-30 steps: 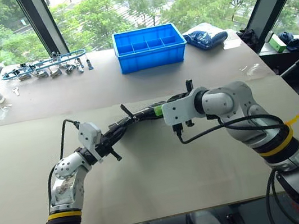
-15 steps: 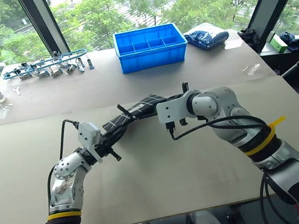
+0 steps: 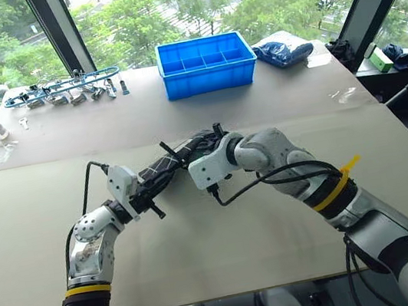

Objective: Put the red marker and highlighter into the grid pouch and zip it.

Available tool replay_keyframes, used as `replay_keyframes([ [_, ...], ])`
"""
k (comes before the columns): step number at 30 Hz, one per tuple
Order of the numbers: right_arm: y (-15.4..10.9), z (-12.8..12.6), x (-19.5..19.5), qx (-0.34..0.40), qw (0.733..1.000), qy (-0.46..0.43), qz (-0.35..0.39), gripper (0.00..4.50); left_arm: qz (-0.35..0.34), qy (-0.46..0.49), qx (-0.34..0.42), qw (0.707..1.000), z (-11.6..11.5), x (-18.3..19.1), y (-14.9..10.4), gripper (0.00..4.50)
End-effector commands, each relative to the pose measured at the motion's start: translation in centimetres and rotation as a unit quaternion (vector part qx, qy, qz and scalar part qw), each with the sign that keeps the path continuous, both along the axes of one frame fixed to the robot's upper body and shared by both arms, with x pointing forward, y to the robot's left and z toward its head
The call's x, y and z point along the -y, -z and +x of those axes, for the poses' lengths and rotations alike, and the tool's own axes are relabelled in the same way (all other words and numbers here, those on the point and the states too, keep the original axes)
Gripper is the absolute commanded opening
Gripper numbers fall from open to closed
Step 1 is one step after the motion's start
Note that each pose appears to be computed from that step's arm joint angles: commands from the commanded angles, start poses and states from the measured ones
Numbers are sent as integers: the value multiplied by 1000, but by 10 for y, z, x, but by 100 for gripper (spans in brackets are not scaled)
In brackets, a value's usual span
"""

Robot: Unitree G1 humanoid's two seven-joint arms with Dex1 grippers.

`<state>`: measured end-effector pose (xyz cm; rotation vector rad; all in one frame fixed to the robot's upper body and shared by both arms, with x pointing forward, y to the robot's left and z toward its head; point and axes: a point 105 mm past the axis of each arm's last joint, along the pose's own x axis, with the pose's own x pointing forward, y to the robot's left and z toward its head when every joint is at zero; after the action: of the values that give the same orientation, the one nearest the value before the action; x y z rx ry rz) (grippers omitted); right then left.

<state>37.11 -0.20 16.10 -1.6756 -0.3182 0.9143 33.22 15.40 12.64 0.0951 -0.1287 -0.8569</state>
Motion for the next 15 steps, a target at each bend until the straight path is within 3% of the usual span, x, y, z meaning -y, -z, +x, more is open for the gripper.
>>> replay_keyframes([
  [1,3,1,-7,63,997,-53,-15,98,-9,14,31,999,0,7,-17,0],
  [5,17,3,5,43,998,-55,-10,98,-11,9,33,999,0,5,-17,0],
  [8,11,3,14,8,999,-40,21,98,-11,7,33,999,0,4,-17,0],
  [10,-1,4,18,-19,998,-30,53,198,-11,6,32,999,-1,3,-16,0],
  [13,-33,9,23,-16,994,-23,104,288,-11,5,32,999,-1,4,-16,0],
  [15,-55,8,27,-17,990,-32,135,307,-11,5,32,999,-1,4,-16,0],
])
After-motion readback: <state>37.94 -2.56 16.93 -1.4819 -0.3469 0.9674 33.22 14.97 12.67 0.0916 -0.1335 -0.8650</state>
